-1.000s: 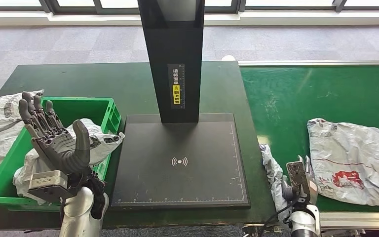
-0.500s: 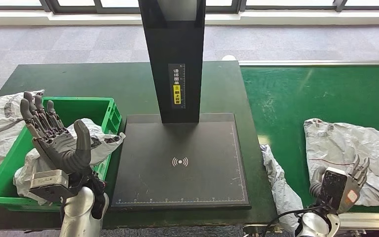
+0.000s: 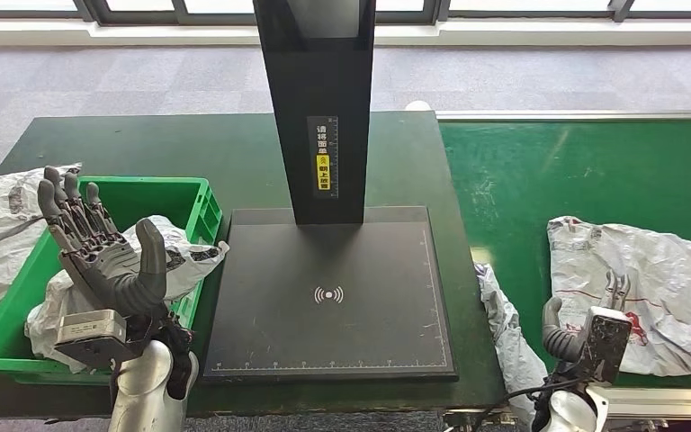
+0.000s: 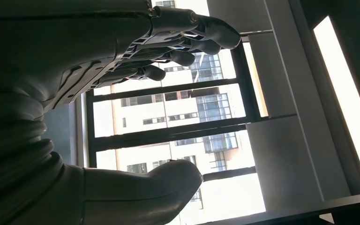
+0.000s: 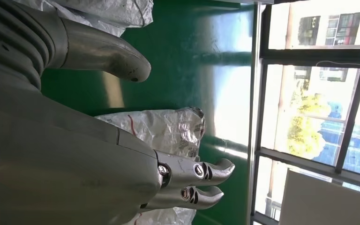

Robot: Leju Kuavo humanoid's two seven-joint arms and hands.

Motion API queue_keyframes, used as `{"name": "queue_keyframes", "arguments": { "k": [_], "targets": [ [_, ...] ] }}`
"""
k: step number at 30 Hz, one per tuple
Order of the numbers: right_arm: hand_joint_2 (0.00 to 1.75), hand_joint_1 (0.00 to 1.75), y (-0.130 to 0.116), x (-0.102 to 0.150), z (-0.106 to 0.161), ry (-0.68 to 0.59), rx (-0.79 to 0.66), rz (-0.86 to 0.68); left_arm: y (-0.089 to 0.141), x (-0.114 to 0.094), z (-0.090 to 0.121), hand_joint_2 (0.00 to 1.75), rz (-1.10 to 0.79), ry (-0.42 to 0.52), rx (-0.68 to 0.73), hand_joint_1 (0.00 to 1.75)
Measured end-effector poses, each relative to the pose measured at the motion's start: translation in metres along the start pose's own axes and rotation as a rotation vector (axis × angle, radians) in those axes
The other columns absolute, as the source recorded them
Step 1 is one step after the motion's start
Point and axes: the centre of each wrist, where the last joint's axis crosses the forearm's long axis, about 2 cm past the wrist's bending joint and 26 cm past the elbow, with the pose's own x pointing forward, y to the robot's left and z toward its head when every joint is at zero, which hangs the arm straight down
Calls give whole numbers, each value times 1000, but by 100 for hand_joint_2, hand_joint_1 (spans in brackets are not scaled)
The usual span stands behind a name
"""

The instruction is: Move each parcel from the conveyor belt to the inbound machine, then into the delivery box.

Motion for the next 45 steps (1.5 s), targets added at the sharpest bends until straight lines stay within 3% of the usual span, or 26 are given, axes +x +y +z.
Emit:
{"name": "queue_keyframes", "arguments": {
  "k": [12,24,25,28,29,45],
  "targets": [
    [175,0,23,-22,27,154,281,-297,-1,-1,1,175,9,1,-25,0],
    [175,0,39,-35,25,240,329,-304,-3,-4,2,175,15,13,-42,0],
    [175,24,39,-36,24,244,330,-292,-3,-4,3,175,15,15,-43,0],
    [175,154,37,-40,21,255,322,-233,-3,-5,3,175,14,20,-46,0],
    [175,175,36,-42,21,259,316,-212,-3,-6,4,175,14,22,-47,0],
    [175,175,37,-50,16,322,313,-92,-3,-7,6,175,9,25,-47,0]
  ]
}}
